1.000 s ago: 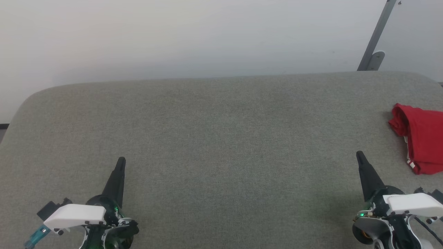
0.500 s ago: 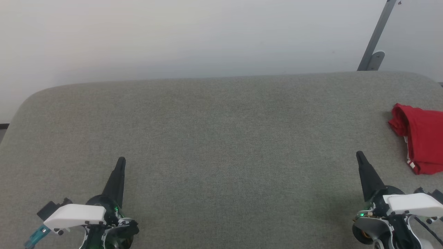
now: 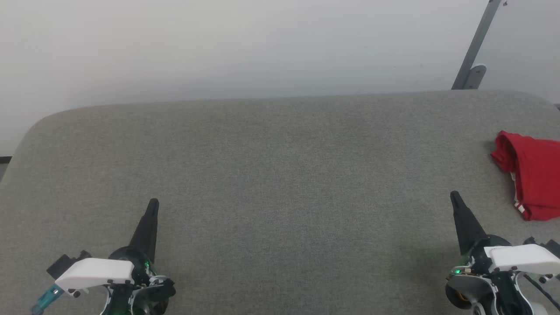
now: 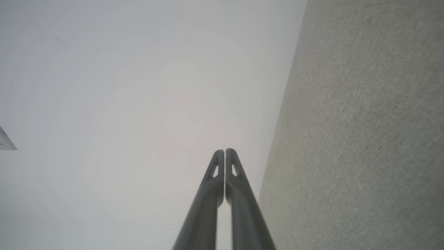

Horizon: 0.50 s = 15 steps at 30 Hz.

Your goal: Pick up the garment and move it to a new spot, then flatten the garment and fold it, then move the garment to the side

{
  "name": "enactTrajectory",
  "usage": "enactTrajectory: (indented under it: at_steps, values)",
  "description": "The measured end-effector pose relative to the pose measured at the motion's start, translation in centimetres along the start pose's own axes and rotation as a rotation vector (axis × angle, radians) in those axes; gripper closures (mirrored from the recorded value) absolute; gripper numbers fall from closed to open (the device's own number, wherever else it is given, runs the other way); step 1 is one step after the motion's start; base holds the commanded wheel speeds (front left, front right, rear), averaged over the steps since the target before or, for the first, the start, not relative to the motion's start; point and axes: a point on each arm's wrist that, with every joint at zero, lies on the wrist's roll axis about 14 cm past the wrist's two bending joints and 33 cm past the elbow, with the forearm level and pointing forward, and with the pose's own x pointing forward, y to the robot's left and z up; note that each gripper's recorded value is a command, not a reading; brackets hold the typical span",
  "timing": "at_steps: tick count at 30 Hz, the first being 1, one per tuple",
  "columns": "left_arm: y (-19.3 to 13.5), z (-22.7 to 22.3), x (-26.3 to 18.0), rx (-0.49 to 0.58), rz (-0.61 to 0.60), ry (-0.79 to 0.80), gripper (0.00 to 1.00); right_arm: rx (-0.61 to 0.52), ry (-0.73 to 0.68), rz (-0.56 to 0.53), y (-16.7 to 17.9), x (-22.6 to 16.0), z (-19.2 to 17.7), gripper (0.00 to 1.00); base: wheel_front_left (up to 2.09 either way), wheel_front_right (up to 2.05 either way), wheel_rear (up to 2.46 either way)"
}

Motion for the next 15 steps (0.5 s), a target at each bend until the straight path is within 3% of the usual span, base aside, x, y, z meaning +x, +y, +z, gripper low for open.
enactTrajectory:
  at_steps: [15]
  values:
    - [0.0,0.0,0.0,0.0,0.0,0.0,1.0,0.0,0.0,0.0,0.0,0.0,-0.01,1.0,0.0,0.0,0.0]
